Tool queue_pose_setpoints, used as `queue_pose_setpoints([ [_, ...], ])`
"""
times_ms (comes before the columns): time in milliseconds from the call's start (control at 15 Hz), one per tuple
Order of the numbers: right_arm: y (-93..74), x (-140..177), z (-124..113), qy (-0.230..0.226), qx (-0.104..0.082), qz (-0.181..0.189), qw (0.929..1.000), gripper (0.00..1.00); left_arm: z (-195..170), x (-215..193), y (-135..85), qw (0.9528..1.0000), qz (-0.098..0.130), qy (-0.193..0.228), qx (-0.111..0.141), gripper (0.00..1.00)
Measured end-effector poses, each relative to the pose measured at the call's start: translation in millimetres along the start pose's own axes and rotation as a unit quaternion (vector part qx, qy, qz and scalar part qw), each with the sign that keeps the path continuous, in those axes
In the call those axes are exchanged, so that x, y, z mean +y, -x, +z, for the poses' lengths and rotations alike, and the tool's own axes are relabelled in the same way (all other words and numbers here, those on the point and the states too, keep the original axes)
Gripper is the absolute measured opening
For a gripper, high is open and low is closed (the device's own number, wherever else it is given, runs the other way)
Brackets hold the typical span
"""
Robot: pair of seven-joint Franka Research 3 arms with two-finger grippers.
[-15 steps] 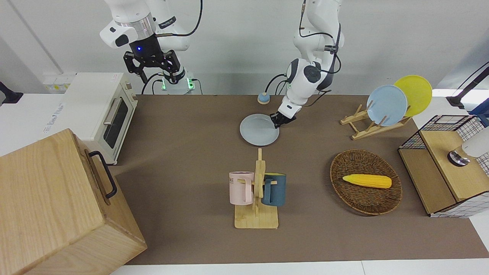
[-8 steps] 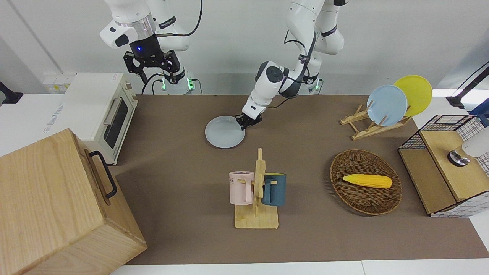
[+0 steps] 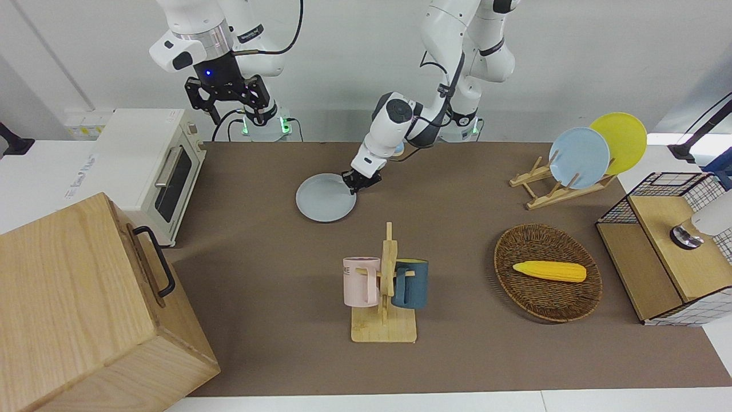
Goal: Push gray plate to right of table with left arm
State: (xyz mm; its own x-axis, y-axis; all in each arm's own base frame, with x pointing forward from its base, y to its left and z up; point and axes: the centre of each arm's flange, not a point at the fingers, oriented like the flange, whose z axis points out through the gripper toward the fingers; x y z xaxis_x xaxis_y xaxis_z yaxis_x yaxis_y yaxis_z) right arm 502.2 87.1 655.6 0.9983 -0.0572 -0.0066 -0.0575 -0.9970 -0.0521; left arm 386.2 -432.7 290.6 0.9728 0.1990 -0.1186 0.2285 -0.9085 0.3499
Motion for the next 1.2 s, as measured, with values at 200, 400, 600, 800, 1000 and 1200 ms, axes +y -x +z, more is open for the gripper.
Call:
queue_pose_setpoints([
  [200,0.0,-0.1,0.0,0.0,0.0,0.0,1.0,1.0,3.0,5.1,0.0,1.0,0.0,0.003,-0.001,0.04],
  [400,0.0,-0.1,0.0,0.0,0.0,0.0,1.0,1.0,5.2,3.0,-2.6,1.0,-0.005,0.002,-0.002,0.24],
  [600,0.0,-0.1,0.0,0.0,0.0,0.0,1.0,1.0,0.3,6.1,-5.1,0.9999,-0.011,0.009,-0.002,0.56],
  [800,0.0,-0.1,0.0,0.0,0.0,0.0,1.0,1.0,-15.6,5.8,-8.4,0.9997,-0.02,0.009,-0.014,0.88],
  [1000,0.0,-0.1,0.0,0.0,0.0,0.0,1.0,1.0,-59.9,-1.0,-20.2,0.999,-0.031,-0.001,-0.032,1.0],
  [1200,0.0,-0.1,0.0,0.0,0.0,0.0,1.0,1.0,-107.6,-22.5,-42.6,0.9978,-0.046,-0.012,-0.046,1.0],
])
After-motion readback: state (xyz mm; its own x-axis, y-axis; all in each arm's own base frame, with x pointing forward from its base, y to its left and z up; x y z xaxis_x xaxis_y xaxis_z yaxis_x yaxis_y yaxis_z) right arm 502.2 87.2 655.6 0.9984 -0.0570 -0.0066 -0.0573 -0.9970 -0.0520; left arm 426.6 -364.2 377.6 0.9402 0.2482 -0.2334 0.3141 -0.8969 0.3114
